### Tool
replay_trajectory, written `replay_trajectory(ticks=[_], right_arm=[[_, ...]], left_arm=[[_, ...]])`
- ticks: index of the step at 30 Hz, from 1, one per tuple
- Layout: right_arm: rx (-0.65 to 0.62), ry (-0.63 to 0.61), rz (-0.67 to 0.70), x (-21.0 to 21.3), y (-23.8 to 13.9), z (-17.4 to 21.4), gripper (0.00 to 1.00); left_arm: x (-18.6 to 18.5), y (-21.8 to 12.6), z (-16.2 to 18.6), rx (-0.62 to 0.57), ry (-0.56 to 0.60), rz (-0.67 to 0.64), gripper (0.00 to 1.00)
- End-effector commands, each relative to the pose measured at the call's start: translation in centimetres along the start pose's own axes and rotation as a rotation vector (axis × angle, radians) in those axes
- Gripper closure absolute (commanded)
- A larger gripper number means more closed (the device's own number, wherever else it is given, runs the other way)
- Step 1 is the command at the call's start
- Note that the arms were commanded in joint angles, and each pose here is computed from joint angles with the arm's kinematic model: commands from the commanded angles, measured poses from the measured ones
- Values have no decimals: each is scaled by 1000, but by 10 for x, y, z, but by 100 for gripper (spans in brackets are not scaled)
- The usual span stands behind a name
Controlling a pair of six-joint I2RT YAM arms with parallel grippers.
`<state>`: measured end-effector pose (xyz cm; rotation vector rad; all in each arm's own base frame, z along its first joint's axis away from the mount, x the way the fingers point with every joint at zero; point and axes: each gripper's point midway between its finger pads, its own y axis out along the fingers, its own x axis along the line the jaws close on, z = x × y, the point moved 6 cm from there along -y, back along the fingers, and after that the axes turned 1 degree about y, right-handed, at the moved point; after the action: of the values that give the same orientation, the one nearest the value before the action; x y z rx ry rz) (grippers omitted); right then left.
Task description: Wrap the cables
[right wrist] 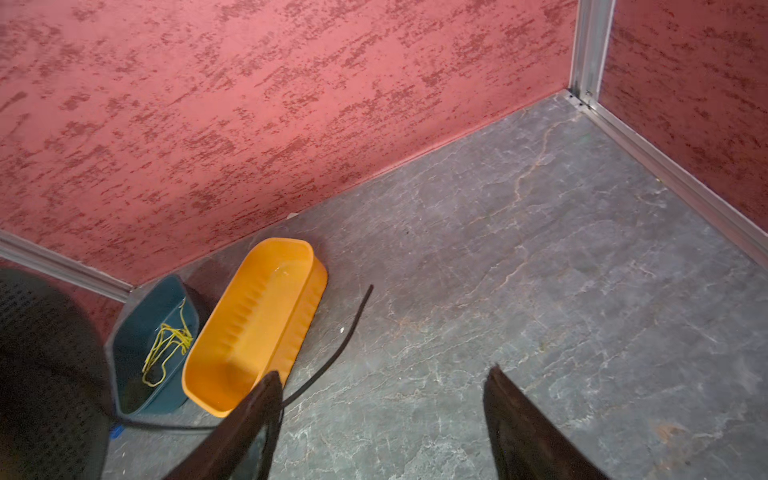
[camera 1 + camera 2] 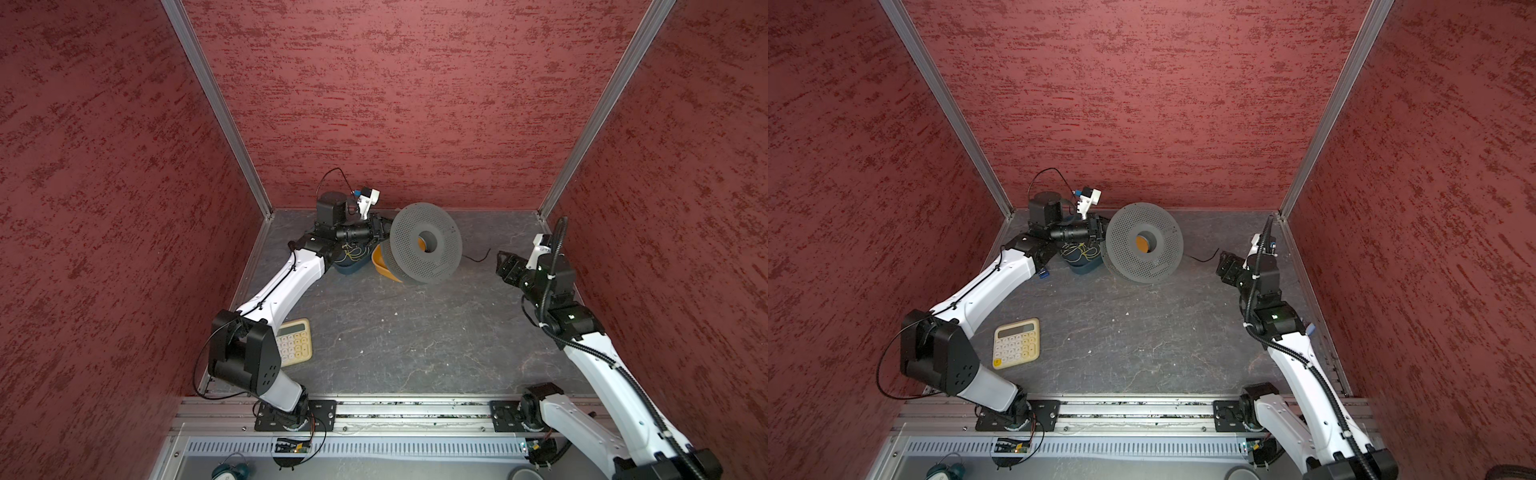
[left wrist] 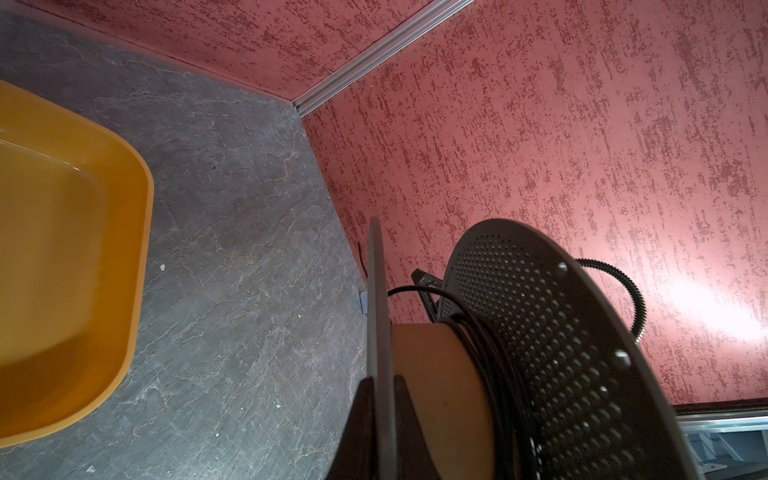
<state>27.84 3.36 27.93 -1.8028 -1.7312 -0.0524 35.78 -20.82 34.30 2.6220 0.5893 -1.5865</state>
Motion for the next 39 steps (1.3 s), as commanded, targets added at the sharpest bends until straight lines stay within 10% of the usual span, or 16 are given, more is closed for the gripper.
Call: replay_trajectory(ticks=[1,39], right_arm=[[60,45,-42,-2,11,1,25],[255,446,-499,19,107,31,40]], left_arm=[[-30,-11,-5,-25,72,89,100],[-25,-6,0,-11,67,99,100]])
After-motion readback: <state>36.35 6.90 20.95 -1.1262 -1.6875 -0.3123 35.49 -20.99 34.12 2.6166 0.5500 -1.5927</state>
